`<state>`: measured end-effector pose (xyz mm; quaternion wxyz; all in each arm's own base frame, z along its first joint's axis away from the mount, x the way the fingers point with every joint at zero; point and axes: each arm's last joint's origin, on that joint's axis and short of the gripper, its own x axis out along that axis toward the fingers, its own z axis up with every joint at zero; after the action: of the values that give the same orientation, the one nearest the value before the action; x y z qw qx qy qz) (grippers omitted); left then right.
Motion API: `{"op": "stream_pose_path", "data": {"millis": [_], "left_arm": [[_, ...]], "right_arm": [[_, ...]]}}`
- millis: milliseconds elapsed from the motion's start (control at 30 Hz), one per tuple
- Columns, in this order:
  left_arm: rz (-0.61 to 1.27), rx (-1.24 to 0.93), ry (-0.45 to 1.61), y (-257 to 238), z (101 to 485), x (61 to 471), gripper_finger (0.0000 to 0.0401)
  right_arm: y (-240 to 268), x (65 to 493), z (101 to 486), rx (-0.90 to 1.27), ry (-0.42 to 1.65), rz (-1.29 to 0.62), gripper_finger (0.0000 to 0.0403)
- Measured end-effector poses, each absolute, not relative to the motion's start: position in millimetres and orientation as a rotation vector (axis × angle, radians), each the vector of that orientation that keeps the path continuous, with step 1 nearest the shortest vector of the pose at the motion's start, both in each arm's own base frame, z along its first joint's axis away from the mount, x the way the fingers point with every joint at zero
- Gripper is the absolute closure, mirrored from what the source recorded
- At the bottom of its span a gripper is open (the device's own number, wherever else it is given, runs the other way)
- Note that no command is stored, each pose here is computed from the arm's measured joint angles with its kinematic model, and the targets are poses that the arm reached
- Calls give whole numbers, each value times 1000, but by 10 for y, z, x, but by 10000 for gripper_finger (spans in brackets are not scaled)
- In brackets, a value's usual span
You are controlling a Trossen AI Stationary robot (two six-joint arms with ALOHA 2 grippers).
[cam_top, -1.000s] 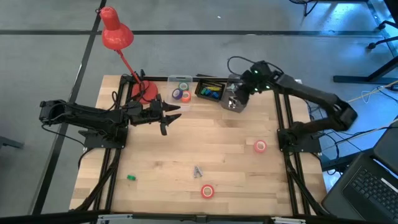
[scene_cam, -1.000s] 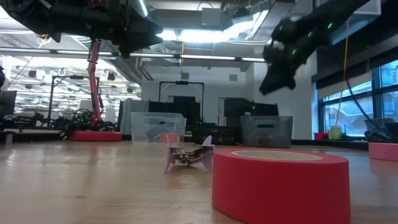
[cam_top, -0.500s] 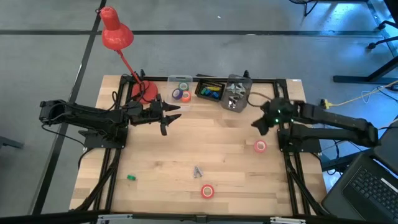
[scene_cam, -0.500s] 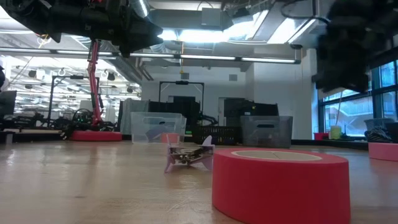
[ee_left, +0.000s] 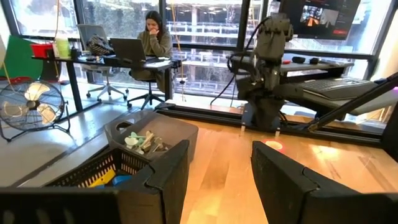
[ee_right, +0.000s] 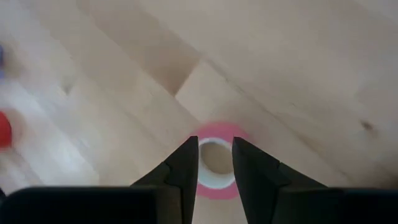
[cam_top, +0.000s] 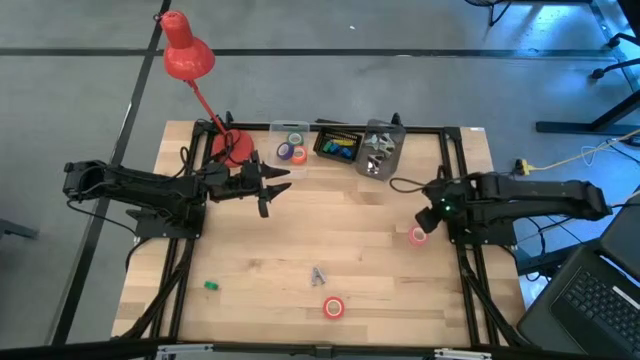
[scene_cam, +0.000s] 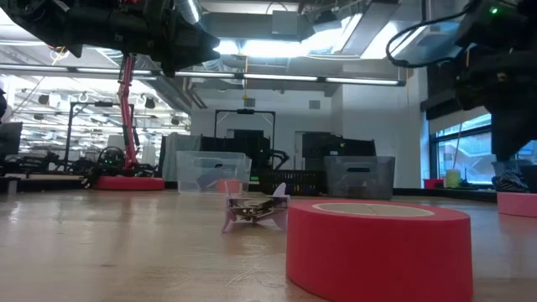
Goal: Pick and place Stapler, Stapler remover, tape
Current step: Put the pink tape into the transparent bin
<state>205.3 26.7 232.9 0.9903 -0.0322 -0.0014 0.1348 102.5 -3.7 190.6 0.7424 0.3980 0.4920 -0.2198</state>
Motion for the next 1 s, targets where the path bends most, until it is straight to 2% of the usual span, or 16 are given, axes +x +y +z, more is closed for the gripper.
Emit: {"op": "stream_pose_path", "data": {"millis": [267, 600, 900, 1000], "left_arm": [[279, -65, -11, 283, 2337, 2051, 237], [278, -84, -13, 281, 2337, 2051, 237], [273, -84, -12, 280, 2336, 2052, 237], [273, -84, -4, 279, 2328, 2052, 237]], "right_arm": [[-9, 1173, 1759, 740, 1288, -339, 303], [-18, 1310, 1523, 649, 1513, -356, 303], [-25, 1408, 1400, 643, 1562, -384, 305], [-29, 1443, 1386, 652, 1539, -395, 322]]}}
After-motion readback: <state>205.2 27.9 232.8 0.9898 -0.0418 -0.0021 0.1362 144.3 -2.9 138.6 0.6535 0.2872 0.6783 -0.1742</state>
